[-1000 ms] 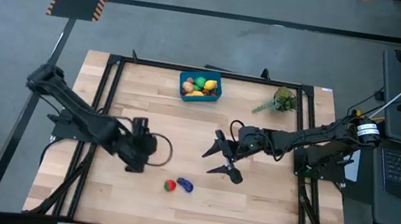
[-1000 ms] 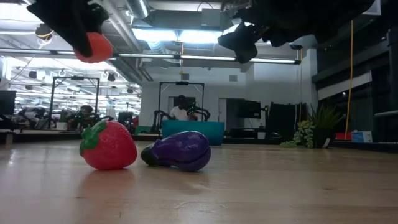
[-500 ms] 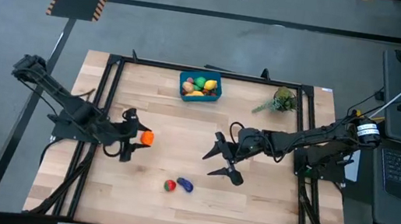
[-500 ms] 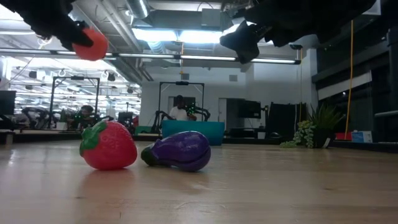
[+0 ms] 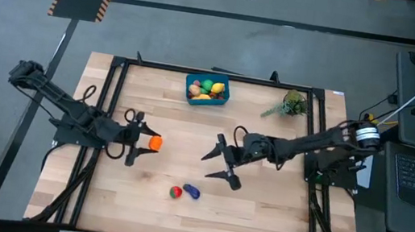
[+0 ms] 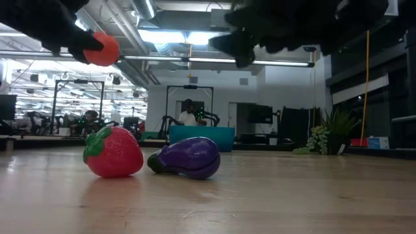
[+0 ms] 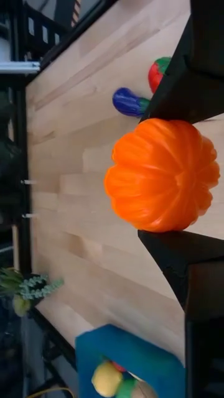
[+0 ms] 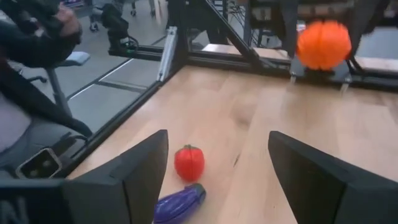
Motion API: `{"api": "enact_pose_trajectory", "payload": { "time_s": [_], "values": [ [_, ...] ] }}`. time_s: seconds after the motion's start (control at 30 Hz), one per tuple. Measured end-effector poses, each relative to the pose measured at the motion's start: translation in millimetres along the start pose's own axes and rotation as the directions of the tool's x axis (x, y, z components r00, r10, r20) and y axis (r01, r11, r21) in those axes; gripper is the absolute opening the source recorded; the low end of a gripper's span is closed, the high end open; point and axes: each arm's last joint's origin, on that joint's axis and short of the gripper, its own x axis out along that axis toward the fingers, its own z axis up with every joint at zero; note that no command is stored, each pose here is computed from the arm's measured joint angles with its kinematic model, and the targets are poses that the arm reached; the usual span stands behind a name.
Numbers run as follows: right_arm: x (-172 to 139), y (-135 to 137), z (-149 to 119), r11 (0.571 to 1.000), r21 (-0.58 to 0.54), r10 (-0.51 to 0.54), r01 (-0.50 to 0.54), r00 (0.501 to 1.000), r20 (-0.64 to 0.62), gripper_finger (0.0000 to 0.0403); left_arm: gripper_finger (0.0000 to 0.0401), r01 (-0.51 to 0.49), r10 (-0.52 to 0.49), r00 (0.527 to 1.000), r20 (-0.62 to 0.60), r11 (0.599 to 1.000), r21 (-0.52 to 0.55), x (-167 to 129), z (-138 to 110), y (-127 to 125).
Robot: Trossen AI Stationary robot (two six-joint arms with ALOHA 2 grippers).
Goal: Pick and placing Produce into tupperware
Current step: Put the tangerine into the blue bin
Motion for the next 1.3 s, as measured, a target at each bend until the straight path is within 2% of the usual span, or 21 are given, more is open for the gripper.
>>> {"api": "enact_pose_trajectory", "payload": {
  "time_s": [0.1,0.27,0.57,0.7,0.97,1.3],
  "values": [
    [7.6,-8.1,-11.2,0.999,0.032,-0.017,0.017,1.0,0.005,0.0278,0.0231,0.021,-0.021,0.999,0.029,1.0,0.012,2.1,3.4,3.0],
    [7.5,-21.5,-17.3,0.998,0.023,-0.056,0.054,0.994,0.092,0.0278,0.0231,0.032,-0.032,0.999,0.032,0.999,0.006,5.5,5.4,10.7],
    [-53.5,-19.0,-59.2,0.992,0.076,-0.117,0.1,0.958,0.262,0.0278,0.0231,0.004,-0.004,0.999,0.04,1.0,0.012,10.3,7.9,23.4],
    [-72.9,-15.7,-72.5,0.988,0.106,-0.137,0.113,0.958,0.253,0.0278,0.0231,0.027,-0.026,0.998,0.053,1.0,-0.012,17.4,9.9,30.3],
    [-86.2,-22.0,-83.8,0.978,0.128,-0.187,0.163,0.959,0.212,0.0278,0.0231,0.022,-0.022,1.0,0.019,0.999,-0.029,46.1,5.1,53.3],
    [-92.3,-34.4,-84.7,0.965,0.142,-0.245,0.218,0.946,0.211,0.0278,0.0231,-0.121,0.123,0.992,0.033,0.991,-0.056,69.9,-2.5,94.6]
  ]
}}
